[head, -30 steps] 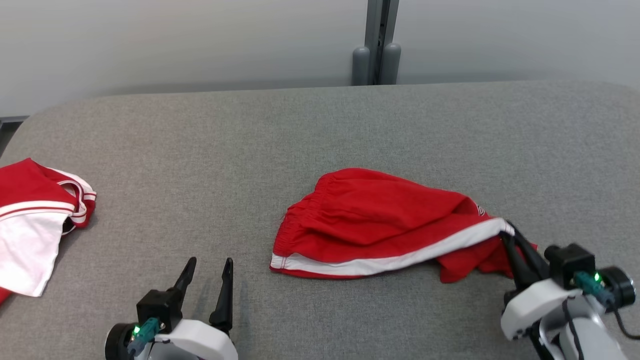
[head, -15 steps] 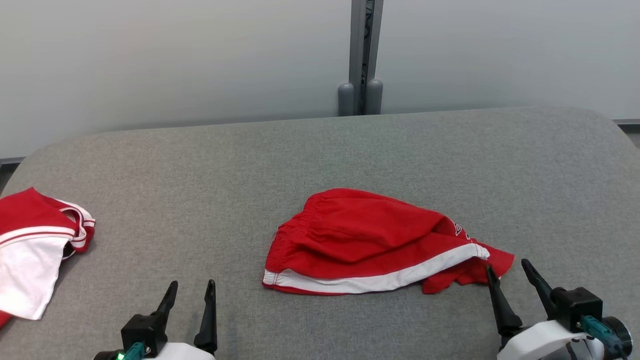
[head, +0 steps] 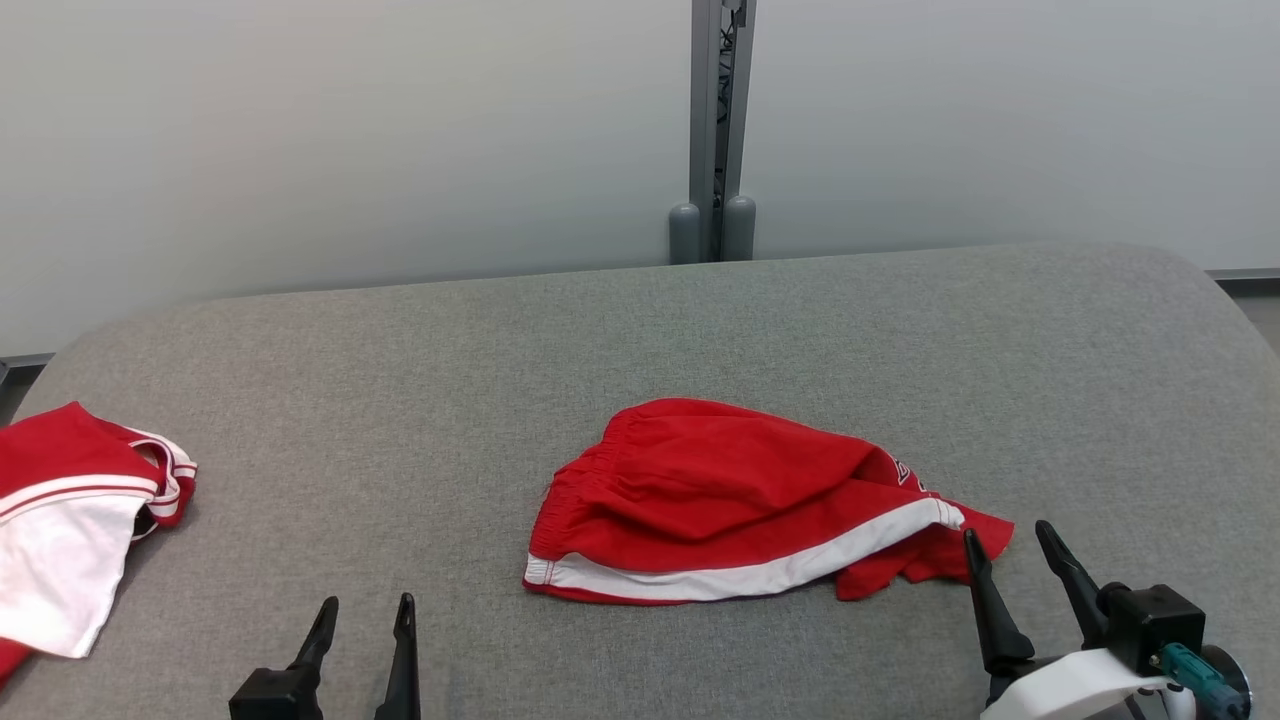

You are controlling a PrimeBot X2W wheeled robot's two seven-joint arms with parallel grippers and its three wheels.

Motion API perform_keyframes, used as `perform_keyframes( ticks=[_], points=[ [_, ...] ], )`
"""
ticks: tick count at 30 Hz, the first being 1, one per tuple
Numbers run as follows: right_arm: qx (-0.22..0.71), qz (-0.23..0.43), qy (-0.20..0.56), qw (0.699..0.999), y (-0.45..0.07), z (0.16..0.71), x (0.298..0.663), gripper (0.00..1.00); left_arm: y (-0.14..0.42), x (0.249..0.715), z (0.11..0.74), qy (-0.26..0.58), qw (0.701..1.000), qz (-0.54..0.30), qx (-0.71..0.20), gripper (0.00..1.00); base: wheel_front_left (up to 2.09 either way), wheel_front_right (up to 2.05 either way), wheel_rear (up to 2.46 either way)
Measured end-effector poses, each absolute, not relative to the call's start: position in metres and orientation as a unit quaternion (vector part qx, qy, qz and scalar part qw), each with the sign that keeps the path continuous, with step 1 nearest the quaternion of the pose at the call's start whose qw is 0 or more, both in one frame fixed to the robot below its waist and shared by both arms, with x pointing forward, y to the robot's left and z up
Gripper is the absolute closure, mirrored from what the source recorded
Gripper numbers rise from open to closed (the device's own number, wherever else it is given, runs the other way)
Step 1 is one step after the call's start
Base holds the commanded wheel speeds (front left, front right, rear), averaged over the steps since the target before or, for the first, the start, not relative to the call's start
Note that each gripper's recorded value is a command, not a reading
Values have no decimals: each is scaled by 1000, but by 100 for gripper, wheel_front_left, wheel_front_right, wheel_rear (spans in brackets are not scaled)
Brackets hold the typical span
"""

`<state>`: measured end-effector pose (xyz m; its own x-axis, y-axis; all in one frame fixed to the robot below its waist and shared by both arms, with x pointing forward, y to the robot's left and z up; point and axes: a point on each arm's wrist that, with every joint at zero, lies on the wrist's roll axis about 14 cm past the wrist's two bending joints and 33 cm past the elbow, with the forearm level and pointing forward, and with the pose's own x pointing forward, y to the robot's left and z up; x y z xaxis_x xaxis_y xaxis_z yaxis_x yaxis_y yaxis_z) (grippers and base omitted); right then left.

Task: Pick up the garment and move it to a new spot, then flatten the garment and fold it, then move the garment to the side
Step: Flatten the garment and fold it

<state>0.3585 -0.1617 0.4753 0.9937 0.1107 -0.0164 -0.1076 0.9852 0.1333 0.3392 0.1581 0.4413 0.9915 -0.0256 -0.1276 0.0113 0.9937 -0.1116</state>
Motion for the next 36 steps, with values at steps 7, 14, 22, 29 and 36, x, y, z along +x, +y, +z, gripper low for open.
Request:
perform_keyframes(
  ticks=[7, 14, 22, 29, 36],
  points=[
    [70, 57, 25, 996, -158, 467, 357, 0, 150, 340, 438, 70, 996, -24, -58, 0, 0, 0, 0],
    [84, 69, 45, 993, -147, 455, 366, 0, 131, 351, 433, 81, 993, -55, -64, 0, 0, 0, 0],
    [100, 67, 61, 991, -145, 444, 386, 0, 112, 368, 419, 104, 988, -89, -77, 0, 0, 0, 0],
    [110, 78, 77, 988, -136, 433, 396, 0, 105, 380, 409, 118, 985, -100, -79, 0, 0, 0, 0],
    [122, 82, 78, 986, -131, 432, 394, 0, 102, 383, 406, 122, 984, -104, -82, 0, 0, 0, 0]
  ],
)
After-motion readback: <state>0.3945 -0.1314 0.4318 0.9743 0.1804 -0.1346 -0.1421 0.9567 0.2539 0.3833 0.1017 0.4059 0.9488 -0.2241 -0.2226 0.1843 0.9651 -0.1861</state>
